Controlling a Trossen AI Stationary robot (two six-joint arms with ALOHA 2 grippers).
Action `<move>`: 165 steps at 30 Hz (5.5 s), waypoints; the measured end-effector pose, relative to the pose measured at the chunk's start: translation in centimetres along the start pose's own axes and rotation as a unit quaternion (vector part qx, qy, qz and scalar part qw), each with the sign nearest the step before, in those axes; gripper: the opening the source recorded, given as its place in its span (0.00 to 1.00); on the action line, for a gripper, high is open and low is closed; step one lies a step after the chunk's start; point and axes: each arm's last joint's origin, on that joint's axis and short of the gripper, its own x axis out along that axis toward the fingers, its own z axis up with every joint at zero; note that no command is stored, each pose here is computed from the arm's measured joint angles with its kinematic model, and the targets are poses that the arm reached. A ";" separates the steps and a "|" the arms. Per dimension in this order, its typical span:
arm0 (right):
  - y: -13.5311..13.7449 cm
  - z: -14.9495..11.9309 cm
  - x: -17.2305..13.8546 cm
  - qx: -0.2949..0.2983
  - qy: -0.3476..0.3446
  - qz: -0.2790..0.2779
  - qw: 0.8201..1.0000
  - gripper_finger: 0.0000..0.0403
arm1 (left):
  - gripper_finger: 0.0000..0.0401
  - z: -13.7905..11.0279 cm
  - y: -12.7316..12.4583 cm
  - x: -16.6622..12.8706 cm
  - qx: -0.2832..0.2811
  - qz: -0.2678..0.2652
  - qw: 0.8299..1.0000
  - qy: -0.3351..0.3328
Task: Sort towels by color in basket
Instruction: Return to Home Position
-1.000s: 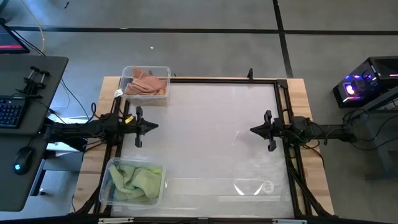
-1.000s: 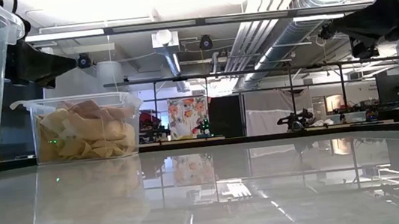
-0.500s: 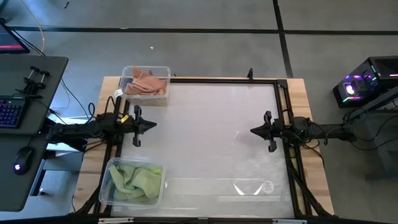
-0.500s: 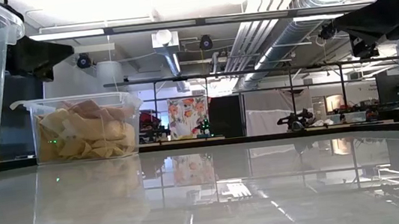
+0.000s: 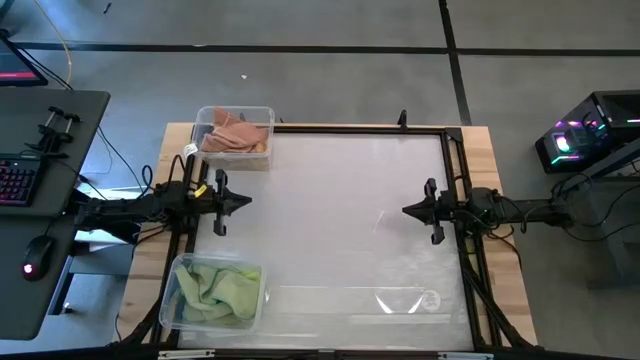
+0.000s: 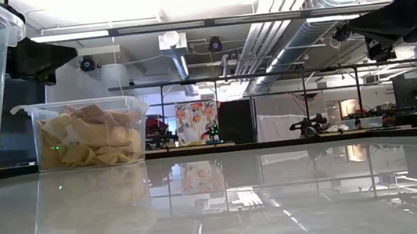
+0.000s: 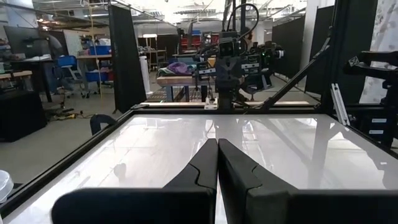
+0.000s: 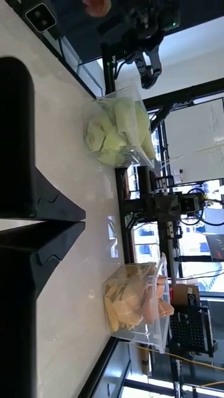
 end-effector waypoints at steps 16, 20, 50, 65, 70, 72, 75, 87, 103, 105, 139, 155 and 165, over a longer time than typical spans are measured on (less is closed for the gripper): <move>0.0 0.0 0.0 -0.127 0.000 0.000 0.992 0.00 | 0.00 0.0 0.0 0.0 0.065 0.002 0.998 0.000; 0.0 0.0 0.0 -0.127 0.000 0.000 0.992 0.00 | 0.00 0.0 0.0 0.0 0.065 0.002 0.998 0.000; 0.0 0.0 0.0 -0.127 0.000 0.000 0.992 0.00 | 0.00 0.0 0.0 0.0 0.065 0.002 0.998 0.000; 0.0 0.0 0.0 -0.127 0.000 0.000 0.992 0.00 | 0.00 0.0 0.0 0.0 0.065 0.002 0.998 0.000; 0.0 0.0 0.0 -0.127 0.000 0.000 0.992 0.00 | 0.00 0.0 0.0 0.0 0.065 0.002 0.998 0.000; 0.0 0.0 0.0 -0.127 0.000 0.000 0.992 0.00 | 0.00 0.0 0.0 0.0 0.065 0.002 0.998 0.000; 0.0 0.0 0.0 -0.127 0.000 0.000 0.992 0.00 | 0.00 0.0 0.0 0.0 0.065 0.002 0.998 0.000; 0.0 0.0 0.0 -0.127 0.000 0.000 0.992 0.00 | 0.00 0.0 0.0 0.0 0.065 0.002 0.998 0.000; 0.0 0.0 0.0 -0.127 0.000 0.000 0.992 0.00 | 0.00 0.0 0.0 0.0 0.065 0.002 0.998 0.000; 0.0 0.0 0.0 -0.127 0.000 0.000 0.992 0.00 | 0.00 0.0 0.0 0.0 0.065 0.001 0.998 0.000; 0.0 0.0 0.0 -0.127 0.000 0.000 0.992 0.00 | 0.00 0.0 0.0 0.0 0.065 0.002 0.998 0.000; 0.0 0.0 0.0 -0.127 0.000 0.000 0.992 0.00 | 0.00 0.0 0.0 0.0 0.065 0.001 0.998 0.000; 0.0 0.0 0.0 -0.127 0.000 0.000 0.992 0.00 | 0.00 0.0 0.0 0.0 0.065 0.001 0.998 0.000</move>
